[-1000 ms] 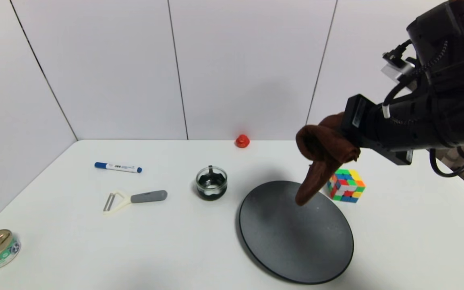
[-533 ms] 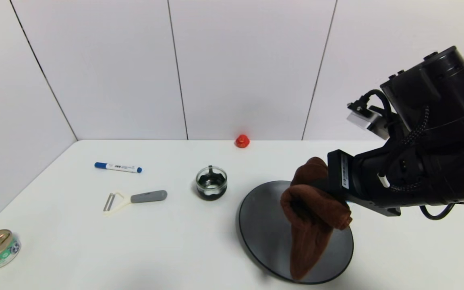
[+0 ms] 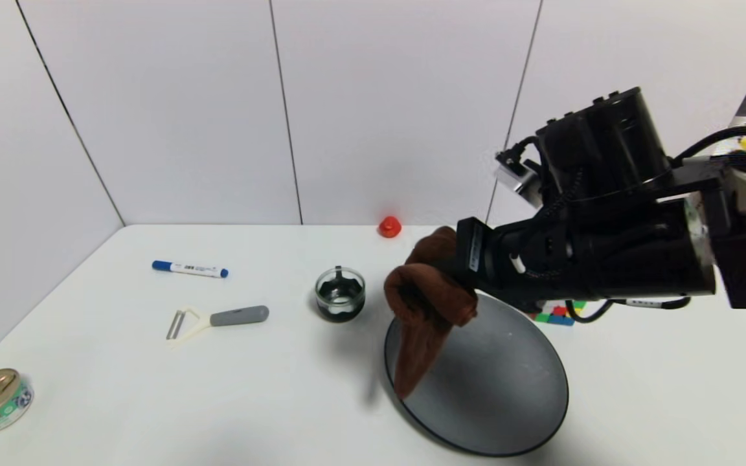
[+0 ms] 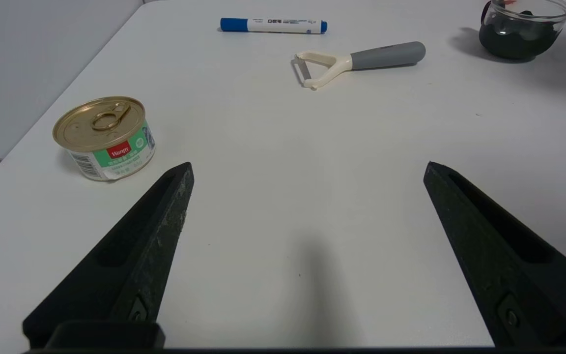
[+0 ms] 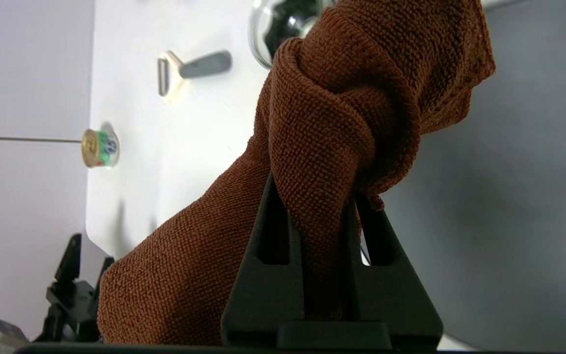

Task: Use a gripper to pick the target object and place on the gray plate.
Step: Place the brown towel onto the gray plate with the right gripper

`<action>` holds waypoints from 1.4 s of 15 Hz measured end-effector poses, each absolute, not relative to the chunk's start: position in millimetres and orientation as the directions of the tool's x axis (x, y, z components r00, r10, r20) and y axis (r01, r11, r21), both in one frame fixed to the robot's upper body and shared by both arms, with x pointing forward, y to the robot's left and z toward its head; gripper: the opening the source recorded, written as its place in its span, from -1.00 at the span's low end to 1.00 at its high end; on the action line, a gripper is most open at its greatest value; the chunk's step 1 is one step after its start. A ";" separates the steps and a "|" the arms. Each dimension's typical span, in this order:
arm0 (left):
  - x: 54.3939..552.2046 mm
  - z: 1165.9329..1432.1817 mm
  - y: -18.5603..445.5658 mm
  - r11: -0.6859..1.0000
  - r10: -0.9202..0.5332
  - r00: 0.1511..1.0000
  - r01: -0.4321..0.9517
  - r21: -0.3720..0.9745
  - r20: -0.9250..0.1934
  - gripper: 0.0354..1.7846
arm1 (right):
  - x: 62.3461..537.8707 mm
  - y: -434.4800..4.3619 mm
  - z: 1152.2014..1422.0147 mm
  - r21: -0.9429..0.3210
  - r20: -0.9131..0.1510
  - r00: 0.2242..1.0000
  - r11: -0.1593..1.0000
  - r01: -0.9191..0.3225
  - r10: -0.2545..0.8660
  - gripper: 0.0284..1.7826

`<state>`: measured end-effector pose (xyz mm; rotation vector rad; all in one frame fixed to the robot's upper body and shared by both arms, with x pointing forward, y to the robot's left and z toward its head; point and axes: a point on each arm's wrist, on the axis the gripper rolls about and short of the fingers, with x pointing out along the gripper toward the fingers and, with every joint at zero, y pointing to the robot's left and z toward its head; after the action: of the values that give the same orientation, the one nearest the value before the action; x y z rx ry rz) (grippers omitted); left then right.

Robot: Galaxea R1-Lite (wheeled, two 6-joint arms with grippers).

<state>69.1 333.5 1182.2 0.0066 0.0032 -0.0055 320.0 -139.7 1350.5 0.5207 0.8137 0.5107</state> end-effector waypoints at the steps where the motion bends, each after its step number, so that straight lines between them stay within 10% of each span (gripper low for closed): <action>1: 69.1 1182.2 333.5 1.000 -0.006 1.000 0.006 0.007 -0.003 0.89 | 326.9 -133.8 1346.5 0.618 -0.524 0.591 0.752 -0.232 0.613 -0.75; 21: 69.1 1182.2 333.5 1.000 -0.006 1.000 0.006 0.007 -0.003 0.89 | 353.5 -191.5 1253.1 0.427 -0.736 0.530 0.896 -0.121 0.422 -0.75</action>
<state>69.1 333.5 1182.2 0.0072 0.0032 -0.0060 353.5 -191.5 1253.1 0.3446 0.9619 0.3313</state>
